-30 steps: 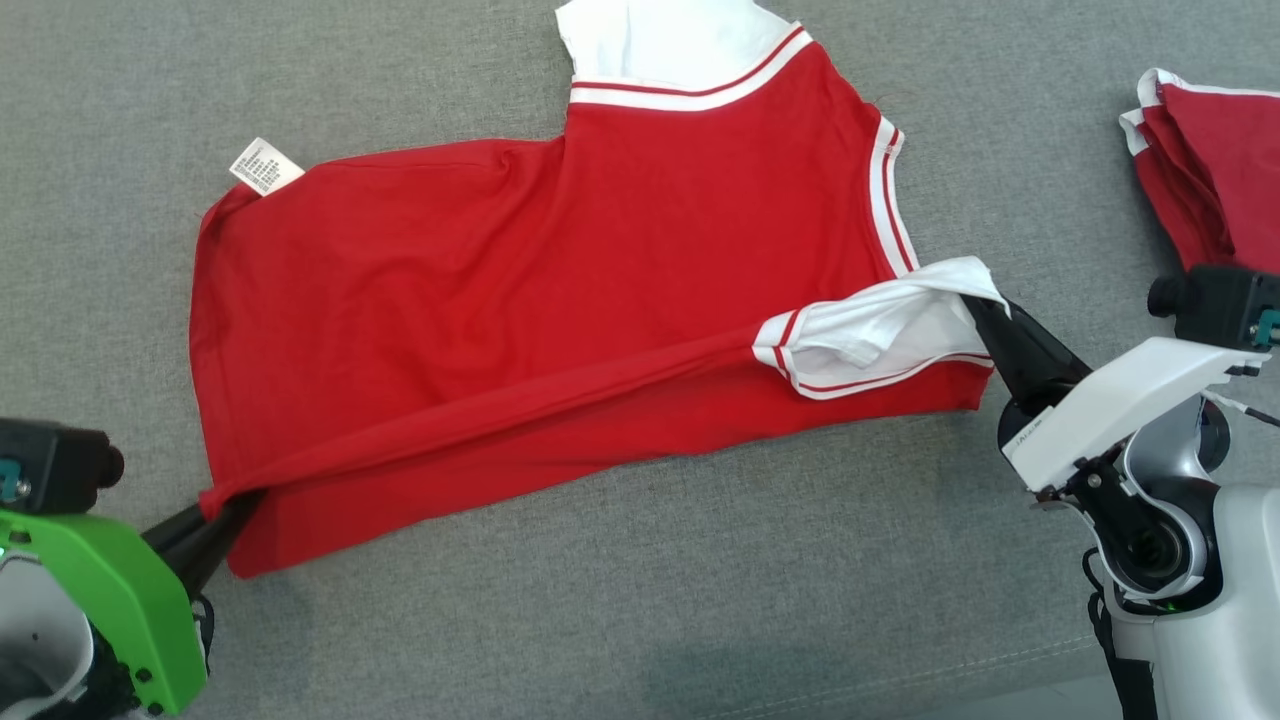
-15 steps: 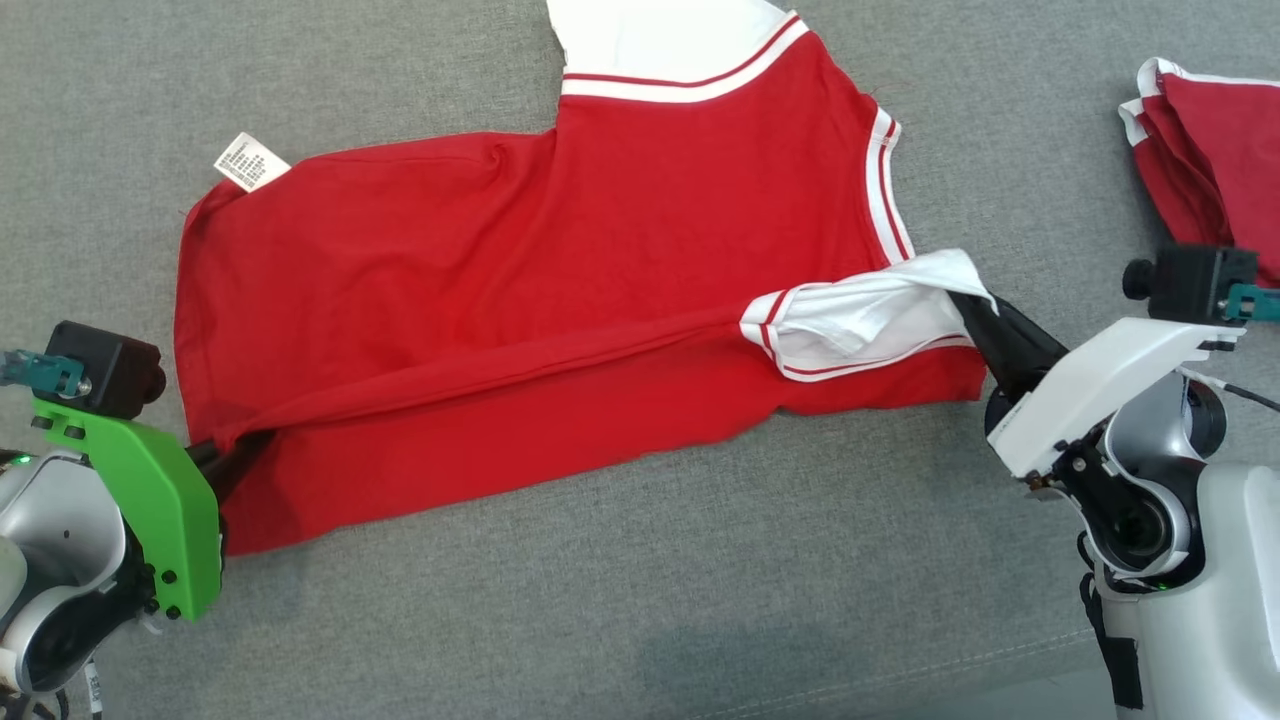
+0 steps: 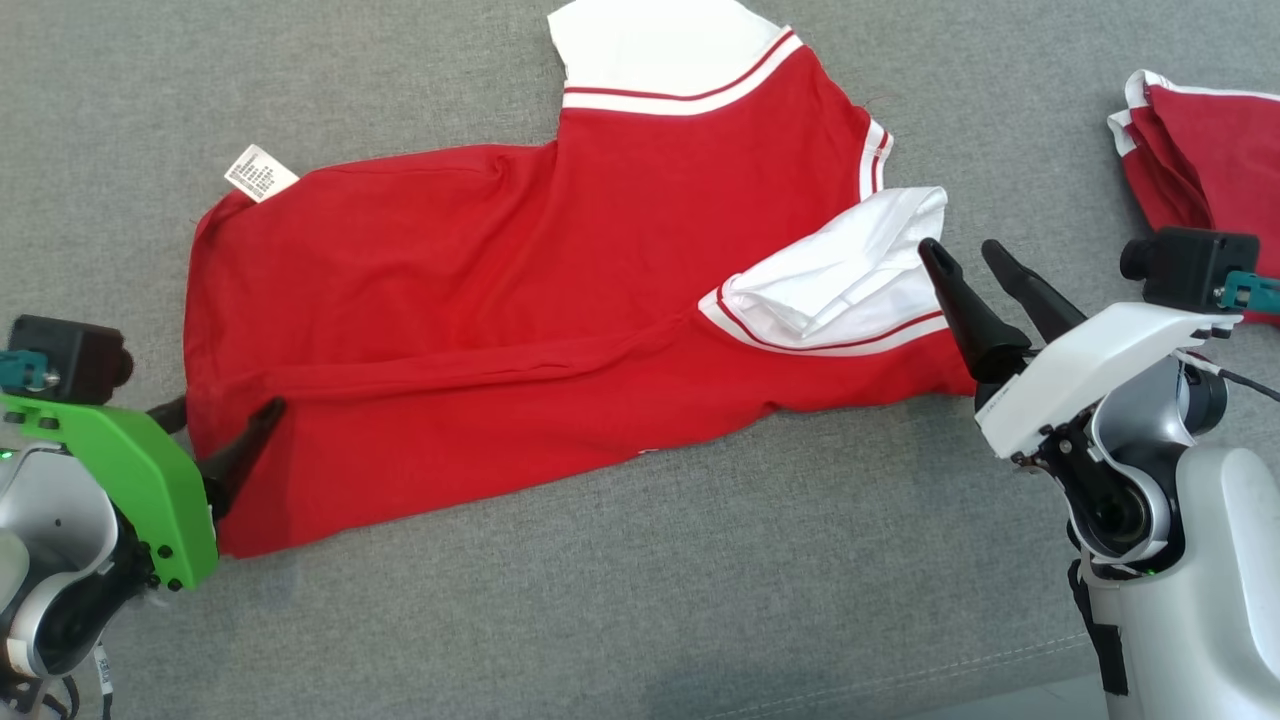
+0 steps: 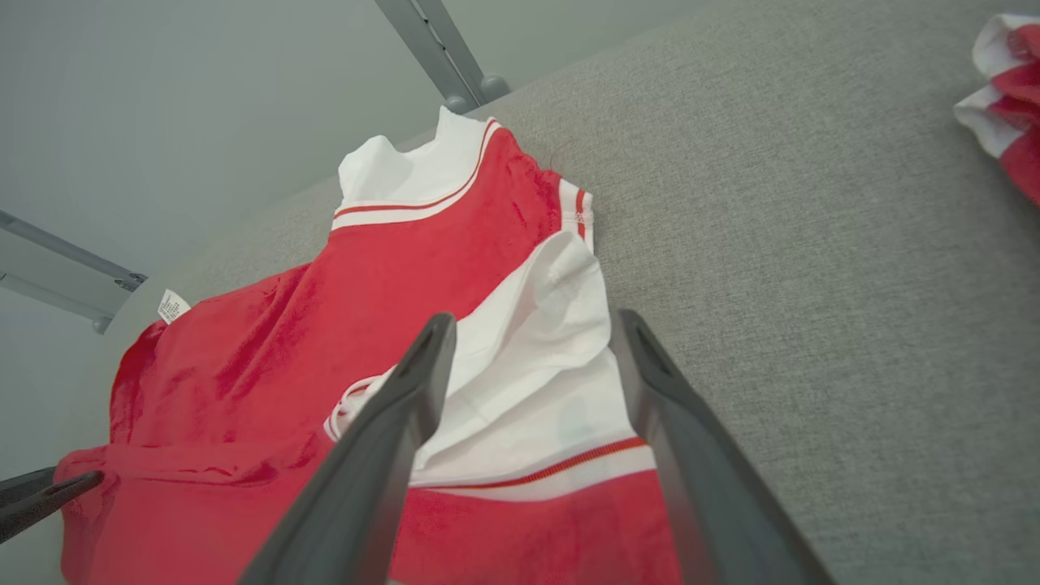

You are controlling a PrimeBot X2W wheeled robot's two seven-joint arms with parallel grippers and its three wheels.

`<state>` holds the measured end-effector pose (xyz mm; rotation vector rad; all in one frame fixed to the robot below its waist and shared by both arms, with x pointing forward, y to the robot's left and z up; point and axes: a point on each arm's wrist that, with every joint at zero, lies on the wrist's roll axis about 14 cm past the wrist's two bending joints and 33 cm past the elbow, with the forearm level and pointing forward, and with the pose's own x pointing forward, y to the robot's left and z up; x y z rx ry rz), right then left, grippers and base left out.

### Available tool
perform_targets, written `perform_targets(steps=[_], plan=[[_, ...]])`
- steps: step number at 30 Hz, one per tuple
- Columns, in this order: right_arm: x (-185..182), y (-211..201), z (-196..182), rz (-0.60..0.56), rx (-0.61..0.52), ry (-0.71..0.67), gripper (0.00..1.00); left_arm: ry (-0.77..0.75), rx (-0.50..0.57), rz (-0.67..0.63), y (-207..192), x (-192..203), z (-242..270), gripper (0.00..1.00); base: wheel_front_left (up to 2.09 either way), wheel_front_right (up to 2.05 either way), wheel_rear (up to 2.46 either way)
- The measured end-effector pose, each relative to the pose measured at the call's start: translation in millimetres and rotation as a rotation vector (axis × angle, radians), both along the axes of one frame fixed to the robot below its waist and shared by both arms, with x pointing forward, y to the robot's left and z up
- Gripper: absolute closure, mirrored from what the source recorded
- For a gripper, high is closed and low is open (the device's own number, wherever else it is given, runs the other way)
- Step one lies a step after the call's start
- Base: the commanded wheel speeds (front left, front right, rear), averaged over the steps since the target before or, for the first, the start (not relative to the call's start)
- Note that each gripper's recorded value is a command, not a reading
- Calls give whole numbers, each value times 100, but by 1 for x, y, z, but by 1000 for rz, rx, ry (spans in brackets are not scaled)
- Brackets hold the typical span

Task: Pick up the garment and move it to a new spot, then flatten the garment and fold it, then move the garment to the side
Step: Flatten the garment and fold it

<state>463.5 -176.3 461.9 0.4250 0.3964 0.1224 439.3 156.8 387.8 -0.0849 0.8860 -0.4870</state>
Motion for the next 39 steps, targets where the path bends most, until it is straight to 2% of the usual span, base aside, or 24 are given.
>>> perform_targets(steps=[4, 7, 12, 15, 20, 26, 39], plan=[[-2, 2, 13, 5, -26, -44, 0, -66, -16, 42, 5, 4, 14, 0, 0, 0, 0], [-12, -3, 17, 16, -104, -48, 0, -97, -52, 90, 6, 0, 22, 0, 0, 0, 0], [-35, -20, 2, 41, -259, 26, 0, -71, -112, 160, 6, -23, 18, 0, 0, 0, 0], [-41, -24, -8, 54, -308, 69, 0, -8, -126, 181, 6, -43, 6, 0, 0, 0, 0], [-46, -32, -33, 91, -396, 174, 0, 24, -136, 183, 8, -53, 3, 0, 0, 0, 0], [-35, -21, -53, 145, -408, 245, 0, 79, -152, 214, 14, -58, -1, 0, 0, 0, 0], [-41, -13, -75, 218, -430, 366, 0, 128, -88, 178, 18, -56, -18, 0, 0, 0, 0]])
